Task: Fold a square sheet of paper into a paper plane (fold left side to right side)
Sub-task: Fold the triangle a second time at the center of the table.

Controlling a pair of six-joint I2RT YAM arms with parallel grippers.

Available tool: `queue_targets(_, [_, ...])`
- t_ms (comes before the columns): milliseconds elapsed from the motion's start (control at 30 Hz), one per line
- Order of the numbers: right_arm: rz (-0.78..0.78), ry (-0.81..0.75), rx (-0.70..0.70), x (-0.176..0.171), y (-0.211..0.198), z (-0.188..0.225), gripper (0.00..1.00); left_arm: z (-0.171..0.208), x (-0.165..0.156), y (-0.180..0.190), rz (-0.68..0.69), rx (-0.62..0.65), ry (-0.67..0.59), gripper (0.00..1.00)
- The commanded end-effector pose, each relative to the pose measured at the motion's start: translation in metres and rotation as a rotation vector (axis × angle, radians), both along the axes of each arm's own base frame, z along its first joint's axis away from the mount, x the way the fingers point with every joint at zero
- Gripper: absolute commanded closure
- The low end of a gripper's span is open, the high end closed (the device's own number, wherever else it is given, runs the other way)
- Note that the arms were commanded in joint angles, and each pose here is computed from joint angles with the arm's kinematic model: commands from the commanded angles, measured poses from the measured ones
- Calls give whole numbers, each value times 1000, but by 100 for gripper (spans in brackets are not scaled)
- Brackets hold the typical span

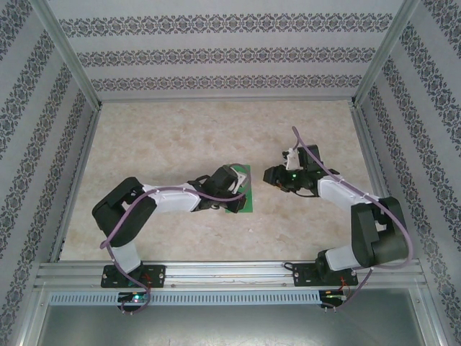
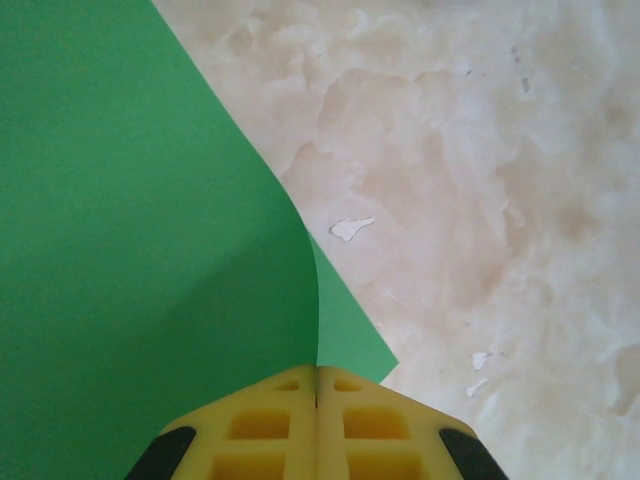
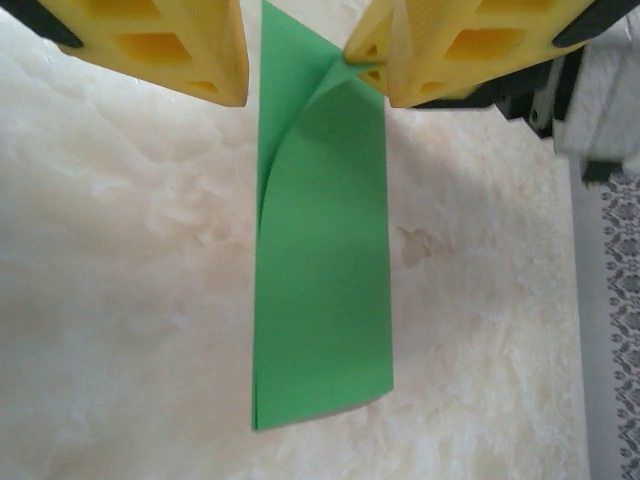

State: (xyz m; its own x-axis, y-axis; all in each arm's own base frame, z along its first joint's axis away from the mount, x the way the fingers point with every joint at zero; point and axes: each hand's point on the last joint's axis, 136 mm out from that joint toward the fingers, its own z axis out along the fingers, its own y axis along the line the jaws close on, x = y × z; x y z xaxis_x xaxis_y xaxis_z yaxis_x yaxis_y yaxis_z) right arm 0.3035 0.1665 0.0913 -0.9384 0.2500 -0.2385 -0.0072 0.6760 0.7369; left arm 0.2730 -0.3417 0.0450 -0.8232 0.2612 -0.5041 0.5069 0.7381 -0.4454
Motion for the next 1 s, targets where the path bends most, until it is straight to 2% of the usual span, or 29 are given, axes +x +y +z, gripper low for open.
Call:
queue_targets(0, [9,-16,-44,-11,-9,-2,59,27,5,-10,0,-167,19,100])
queue_targets(133, [30,8,-22,-24,-6,-5,59,29,9,-5,10,-197,37,100])
queue_targets(300, [73,42,3,-39,6,-11,65,33,13,2,23,-231,47,100])
queue_targets(667, [142,114,43,-57,47,-34,99,28,16,9,39,-239,96,100])
queue_targets(967, [161,139,8,-55,57,-50,100,19,18,13,59,-219,118,100])
